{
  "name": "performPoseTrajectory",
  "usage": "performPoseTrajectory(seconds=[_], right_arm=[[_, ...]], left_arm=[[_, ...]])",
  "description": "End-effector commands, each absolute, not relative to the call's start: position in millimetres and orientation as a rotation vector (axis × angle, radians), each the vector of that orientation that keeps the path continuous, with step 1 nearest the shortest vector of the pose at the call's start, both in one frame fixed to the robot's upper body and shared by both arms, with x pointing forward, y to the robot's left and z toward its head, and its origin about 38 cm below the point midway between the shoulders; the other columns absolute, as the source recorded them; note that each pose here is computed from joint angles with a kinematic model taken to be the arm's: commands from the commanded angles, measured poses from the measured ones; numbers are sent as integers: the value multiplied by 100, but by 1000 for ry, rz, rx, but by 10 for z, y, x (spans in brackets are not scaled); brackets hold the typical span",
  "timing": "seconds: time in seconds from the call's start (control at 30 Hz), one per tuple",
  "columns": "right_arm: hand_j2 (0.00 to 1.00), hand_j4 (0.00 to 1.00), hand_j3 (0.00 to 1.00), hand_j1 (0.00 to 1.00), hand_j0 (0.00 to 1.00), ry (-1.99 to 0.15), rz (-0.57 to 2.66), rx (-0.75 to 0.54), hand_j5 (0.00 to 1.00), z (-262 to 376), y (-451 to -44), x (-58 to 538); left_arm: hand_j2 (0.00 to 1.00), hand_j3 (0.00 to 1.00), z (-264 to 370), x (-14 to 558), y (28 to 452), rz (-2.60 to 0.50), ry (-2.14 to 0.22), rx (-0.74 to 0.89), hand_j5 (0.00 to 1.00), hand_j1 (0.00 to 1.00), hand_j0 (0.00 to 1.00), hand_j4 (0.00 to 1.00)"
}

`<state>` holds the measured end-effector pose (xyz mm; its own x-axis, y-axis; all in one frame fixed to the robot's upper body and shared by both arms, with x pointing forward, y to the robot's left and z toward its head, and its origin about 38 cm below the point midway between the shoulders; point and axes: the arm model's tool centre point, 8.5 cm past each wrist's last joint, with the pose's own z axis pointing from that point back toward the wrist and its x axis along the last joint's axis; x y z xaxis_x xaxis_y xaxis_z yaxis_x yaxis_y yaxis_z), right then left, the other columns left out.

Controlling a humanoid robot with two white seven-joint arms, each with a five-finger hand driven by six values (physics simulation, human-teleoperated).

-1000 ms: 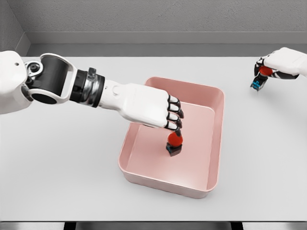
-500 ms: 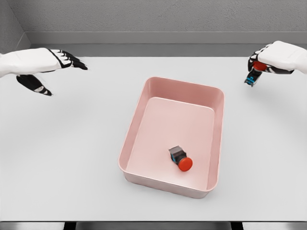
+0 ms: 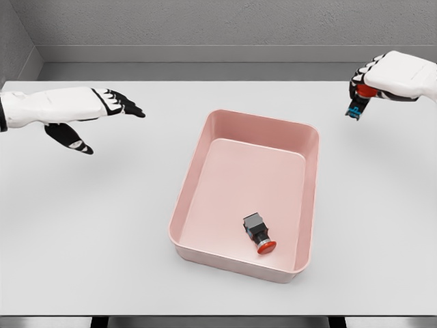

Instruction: Put the industrial switch in the basket with both arms

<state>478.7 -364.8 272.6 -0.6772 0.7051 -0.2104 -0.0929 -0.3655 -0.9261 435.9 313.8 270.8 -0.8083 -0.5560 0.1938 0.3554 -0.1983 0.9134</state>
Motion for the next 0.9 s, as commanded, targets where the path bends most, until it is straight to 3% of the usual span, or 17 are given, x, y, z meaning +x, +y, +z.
performPoseTrajectory(seconds=[0.0, 0.37, 0.87], right_arm=[[48, 48, 48, 48, 48, -1393, 2105, -832, 48, 2807, -3529, 4738], [48, 48, 48, 48, 48, -1448, 2133, -824, 48, 2935, -3434, 4615], [48, 48, 48, 48, 48, -1577, 2243, -746, 48, 2942, -2951, 4345]], left_arm=[[100, 100, 2713, 4362, 3096, -2042, -1500, 227, 100, 100, 100, 100], [100, 100, 2708, 4339, 3050, -2051, -1506, 213, 100, 100, 100, 100], [100, 100, 2675, 4333, 3057, -2051, -1499, 208, 100, 100, 100, 100]])
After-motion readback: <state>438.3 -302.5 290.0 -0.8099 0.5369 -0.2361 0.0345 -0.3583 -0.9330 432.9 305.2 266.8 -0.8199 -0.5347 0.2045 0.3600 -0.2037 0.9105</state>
